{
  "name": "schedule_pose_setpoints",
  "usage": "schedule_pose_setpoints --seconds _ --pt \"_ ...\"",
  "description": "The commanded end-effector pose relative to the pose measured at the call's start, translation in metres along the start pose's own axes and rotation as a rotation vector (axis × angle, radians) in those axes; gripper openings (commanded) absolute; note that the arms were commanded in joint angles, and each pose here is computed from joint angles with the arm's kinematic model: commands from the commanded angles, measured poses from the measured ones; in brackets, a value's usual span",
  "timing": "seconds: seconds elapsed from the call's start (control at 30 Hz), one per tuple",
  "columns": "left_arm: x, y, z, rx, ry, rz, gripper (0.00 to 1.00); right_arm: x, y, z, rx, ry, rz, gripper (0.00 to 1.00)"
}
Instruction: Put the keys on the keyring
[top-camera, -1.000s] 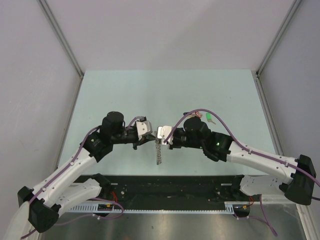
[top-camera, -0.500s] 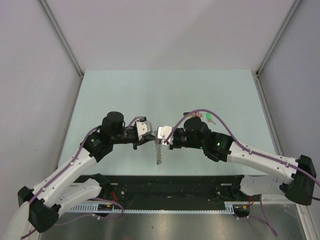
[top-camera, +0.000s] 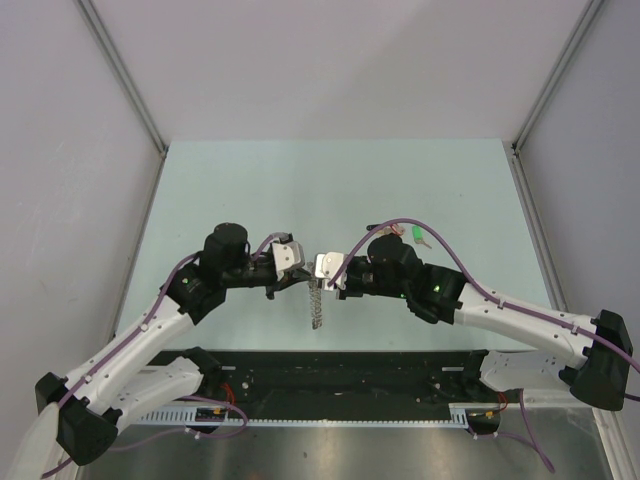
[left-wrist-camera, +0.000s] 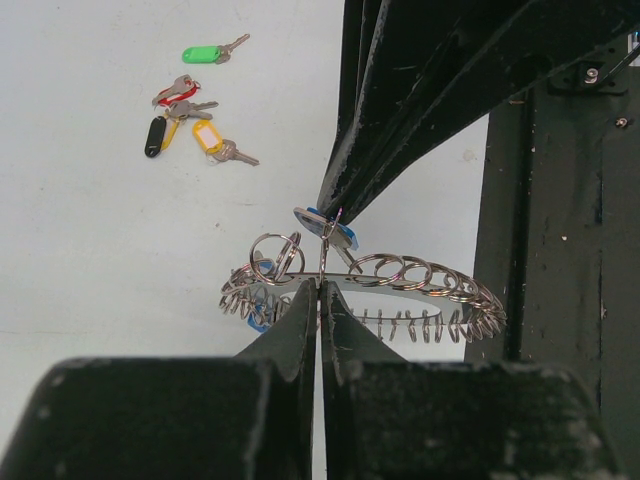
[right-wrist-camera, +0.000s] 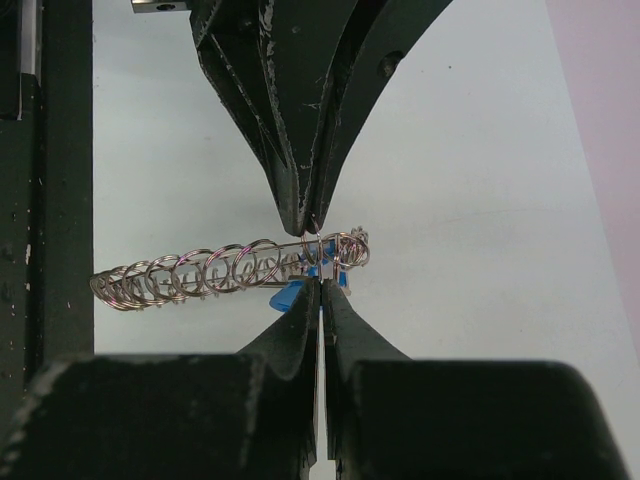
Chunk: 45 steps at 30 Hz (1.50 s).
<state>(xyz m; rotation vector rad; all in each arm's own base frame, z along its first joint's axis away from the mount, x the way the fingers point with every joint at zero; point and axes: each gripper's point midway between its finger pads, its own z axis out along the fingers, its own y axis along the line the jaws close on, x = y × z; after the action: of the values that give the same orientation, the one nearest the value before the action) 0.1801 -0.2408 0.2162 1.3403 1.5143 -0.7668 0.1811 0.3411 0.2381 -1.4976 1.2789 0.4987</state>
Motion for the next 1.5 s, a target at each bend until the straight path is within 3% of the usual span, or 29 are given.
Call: schedule_pose_setpoints --seconds 0.0,1.47 --pt "-0.019 0.0 -0.002 0.006 -0.072 0.046 0.0 -0.009 0.0 -0.001 0.0 -0.037 -0.006 0.0" --pt "-0.026 -0.018 0.0 0.114 -0.108 0.059 0.0 -0.009 0.024 0.013 -0.144 -0.055 -0.018 0.0"
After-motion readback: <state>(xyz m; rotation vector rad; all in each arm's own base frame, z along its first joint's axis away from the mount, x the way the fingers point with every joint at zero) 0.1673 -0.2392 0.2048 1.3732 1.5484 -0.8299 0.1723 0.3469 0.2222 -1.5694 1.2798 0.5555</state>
